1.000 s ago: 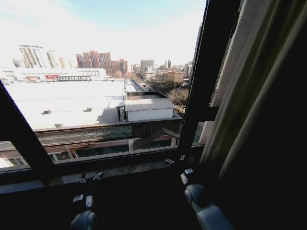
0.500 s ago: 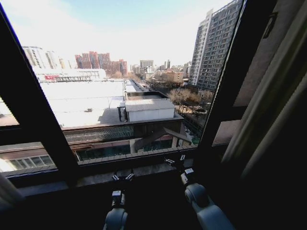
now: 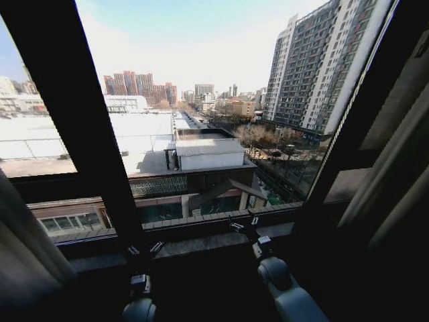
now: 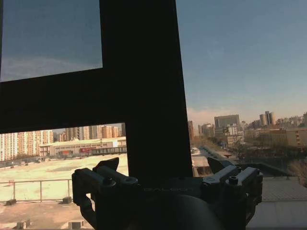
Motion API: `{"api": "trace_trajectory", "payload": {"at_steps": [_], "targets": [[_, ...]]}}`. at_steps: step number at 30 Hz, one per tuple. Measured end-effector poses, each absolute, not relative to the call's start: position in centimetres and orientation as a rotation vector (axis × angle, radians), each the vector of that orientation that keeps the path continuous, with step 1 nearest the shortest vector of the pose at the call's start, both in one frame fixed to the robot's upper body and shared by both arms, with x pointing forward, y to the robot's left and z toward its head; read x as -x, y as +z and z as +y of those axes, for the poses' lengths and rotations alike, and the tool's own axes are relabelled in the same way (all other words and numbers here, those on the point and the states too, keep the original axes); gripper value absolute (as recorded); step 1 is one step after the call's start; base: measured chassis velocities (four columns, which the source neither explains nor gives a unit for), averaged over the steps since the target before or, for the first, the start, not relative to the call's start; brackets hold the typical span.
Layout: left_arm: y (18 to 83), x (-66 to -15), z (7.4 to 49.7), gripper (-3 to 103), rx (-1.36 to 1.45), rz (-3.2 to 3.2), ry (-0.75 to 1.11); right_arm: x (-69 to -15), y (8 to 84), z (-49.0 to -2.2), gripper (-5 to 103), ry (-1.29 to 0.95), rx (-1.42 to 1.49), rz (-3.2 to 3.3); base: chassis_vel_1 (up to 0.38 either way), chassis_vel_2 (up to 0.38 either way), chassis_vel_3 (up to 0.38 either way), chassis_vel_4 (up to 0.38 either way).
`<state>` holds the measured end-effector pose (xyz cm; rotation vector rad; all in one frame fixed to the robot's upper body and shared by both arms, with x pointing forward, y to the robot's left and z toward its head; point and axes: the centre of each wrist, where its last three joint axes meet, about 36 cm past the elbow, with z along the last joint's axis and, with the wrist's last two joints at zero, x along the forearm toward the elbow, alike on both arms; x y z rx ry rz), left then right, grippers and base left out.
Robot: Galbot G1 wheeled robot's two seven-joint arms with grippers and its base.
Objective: Open the curtains by pulling them apart, changing their state from closed to fully open.
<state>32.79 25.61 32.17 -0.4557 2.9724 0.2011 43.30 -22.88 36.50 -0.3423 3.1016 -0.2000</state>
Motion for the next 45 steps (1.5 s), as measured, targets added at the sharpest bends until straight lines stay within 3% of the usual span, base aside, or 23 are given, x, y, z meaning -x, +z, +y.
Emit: {"api": "trace_trajectory", "payload": {"at_steps": [10, 18, 22, 26, 28, 45], "targets": [[31.3, -34.1, 23.4, 100, 0.427, 2.991, 0.139, -43.3, 36.5, -22.9, 100, -0.200, 0.342, 3.102, 0.116, 0.130, -0.136, -0.143], [31.3, -34.7, 24.1, 100, 0.426, 2.994, 0.152, -43.3, 36.5, -22.9, 100, -0.201, 0.340, 3.102, -0.029, -0.031, 0.022, 0.032], [32.1, -35.0, 24.5, 100, 0.382, 3.037, 0.017, -43.3, 36.5, -22.9, 100, -0.201, 0.341, 3.102, 0.000, 0.000, 0.000, 0.000], [34.2, -34.8, 24.4, 100, 0.207, 3.146, -0.248, -43.3, 36.5, -22.9, 100, -0.200, 0.341, 3.102, 0.000, 0.000, 0.000, 0.000], [34.5, -34.7, 24.3, 100, 0.164, 3.161, -0.274, -43.3, 36.5, -22.9, 100, -0.200, 0.341, 3.102, 0.000, 0.000, 0.000, 0.000], [35.2, -34.9, 23.9, 100, 0.118, 3.158, -0.205, -43.3, 36.5, -22.9, 100, -0.200, 0.341, 3.102, 0.000, 0.000, 0.000, 0.000]]}}
